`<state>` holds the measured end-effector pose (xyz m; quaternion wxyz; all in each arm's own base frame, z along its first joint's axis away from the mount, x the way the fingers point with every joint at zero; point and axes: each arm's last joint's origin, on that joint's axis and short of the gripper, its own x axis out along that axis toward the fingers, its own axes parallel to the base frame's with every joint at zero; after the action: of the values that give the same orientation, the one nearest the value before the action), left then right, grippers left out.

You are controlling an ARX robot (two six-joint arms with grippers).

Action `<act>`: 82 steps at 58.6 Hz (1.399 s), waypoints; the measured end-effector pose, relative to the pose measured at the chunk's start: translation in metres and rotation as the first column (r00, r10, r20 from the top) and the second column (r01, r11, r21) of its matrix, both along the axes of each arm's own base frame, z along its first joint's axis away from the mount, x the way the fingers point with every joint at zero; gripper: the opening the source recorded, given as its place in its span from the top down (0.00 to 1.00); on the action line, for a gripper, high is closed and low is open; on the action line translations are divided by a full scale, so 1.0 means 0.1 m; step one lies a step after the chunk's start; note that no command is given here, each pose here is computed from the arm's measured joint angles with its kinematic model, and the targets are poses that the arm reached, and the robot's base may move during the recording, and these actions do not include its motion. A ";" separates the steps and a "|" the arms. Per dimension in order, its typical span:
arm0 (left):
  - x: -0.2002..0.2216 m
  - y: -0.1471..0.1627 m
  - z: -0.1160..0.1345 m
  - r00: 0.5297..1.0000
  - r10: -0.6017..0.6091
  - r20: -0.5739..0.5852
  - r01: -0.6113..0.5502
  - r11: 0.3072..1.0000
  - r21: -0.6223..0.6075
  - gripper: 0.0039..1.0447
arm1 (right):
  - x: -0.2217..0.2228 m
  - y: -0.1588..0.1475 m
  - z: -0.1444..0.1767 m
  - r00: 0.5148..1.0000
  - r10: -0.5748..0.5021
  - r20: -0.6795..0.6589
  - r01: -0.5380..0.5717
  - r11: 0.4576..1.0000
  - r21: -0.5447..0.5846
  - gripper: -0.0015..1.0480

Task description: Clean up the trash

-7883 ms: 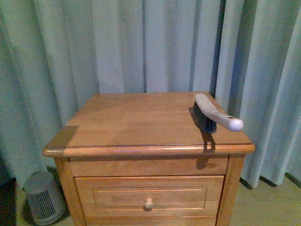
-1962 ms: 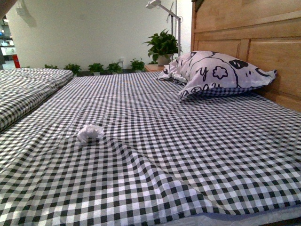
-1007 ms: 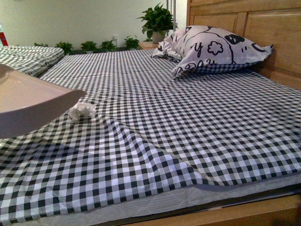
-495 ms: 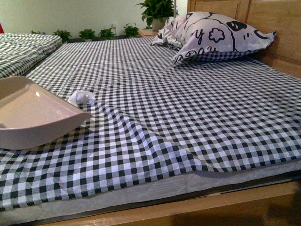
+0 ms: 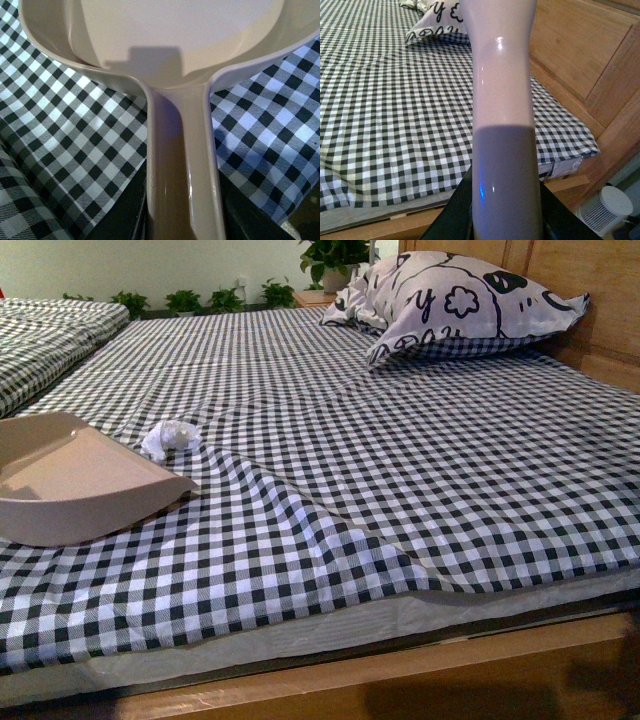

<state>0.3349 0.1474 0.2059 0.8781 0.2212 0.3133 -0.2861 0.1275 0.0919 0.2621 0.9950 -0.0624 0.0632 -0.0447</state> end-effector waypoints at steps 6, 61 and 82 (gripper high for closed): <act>0.00 0.00 -0.02 1.000 -0.001 -0.029 0.001 1.000 -0.014 0.74 | 0.00 0.00 0.00 1.000 0.000 0.000 0.000 1.000 0.000 0.82; -0.03 0.00 -0.01 0.995 -0.032 -0.090 0.032 0.999 0.007 0.74 | 0.00 0.00 0.00 1.000 0.000 0.000 0.000 1.000 0.000 0.82; -0.03 0.00 -0.01 0.995 -0.032 -0.090 0.033 0.999 0.007 0.74 | 0.03 0.01 0.00 0.997 0.038 -0.070 -0.038 0.999 0.000 0.82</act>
<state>0.3322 0.1470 0.2052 0.8575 0.2169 0.3499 -0.3085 0.1307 0.0928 0.2616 0.9929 -0.0656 0.0967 -0.0233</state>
